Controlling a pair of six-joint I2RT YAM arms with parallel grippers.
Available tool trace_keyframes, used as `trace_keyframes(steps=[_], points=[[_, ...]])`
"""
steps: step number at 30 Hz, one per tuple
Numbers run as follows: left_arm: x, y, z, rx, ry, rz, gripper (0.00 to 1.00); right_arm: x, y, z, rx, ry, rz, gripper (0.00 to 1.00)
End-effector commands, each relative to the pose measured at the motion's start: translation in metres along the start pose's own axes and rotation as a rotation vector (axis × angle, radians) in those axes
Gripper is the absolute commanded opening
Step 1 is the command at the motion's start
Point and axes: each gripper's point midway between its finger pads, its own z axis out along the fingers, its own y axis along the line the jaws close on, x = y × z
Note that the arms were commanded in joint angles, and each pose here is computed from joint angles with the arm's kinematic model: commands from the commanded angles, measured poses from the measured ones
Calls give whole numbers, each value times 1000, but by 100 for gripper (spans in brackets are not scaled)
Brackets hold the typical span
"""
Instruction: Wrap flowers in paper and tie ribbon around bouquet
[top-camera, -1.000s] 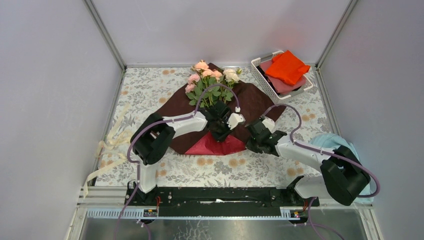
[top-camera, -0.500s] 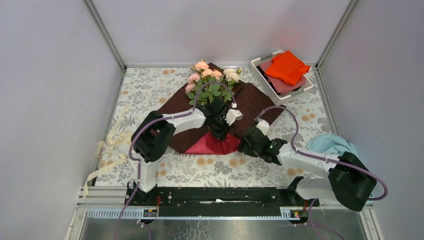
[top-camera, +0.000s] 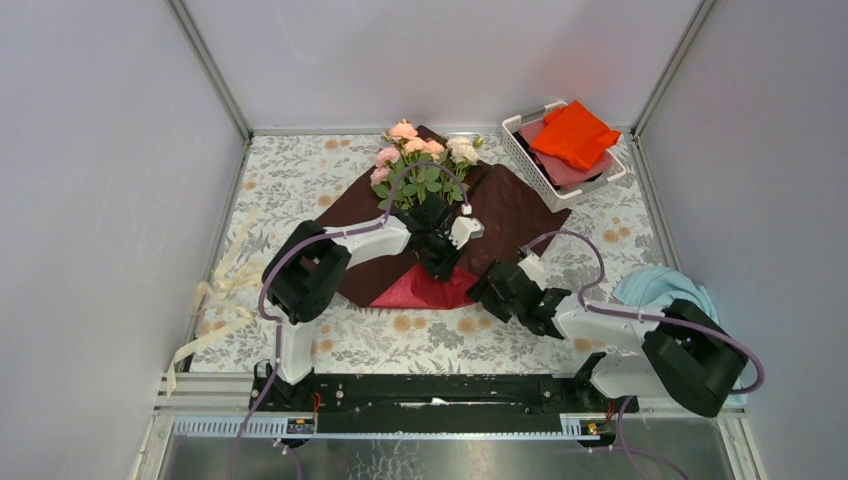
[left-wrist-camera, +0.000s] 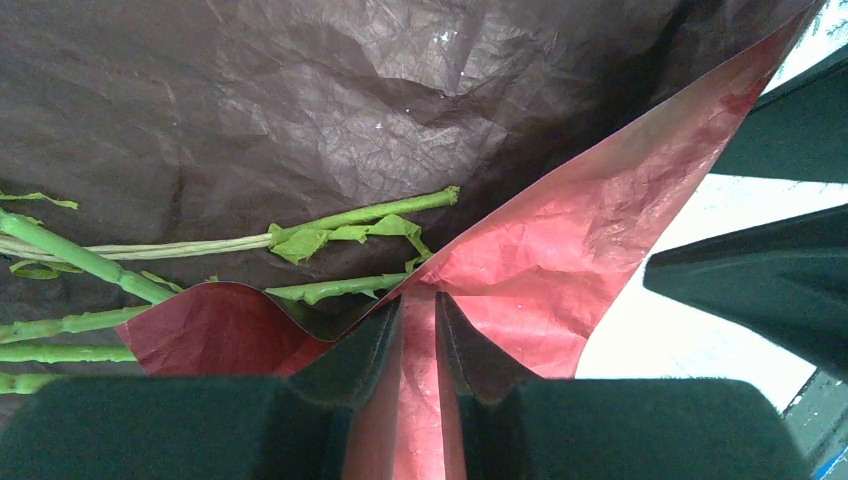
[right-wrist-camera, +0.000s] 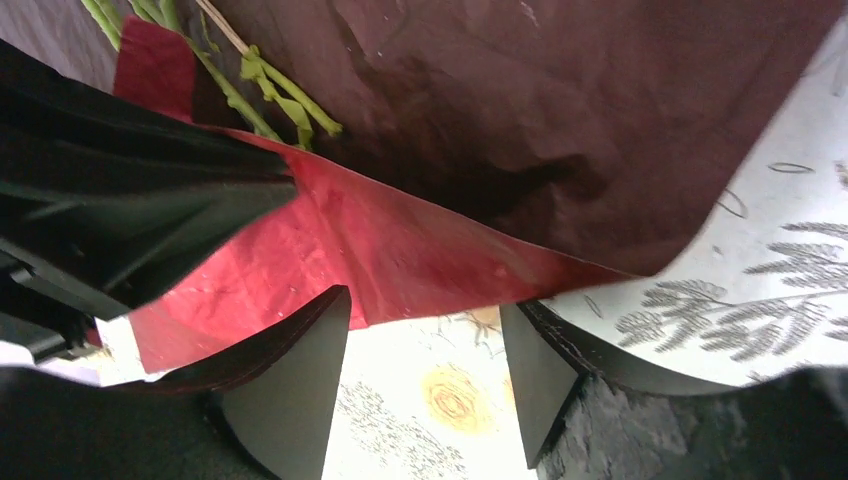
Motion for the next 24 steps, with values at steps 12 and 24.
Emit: trace_keyframes(steps=[12,24], points=[[22,16,17,-36,59,4,26,-31,-8,13,206,-135,-200,7],[1,25,3,-20,7,-24,36,-42,22,-7,159,-151,-591,0]])
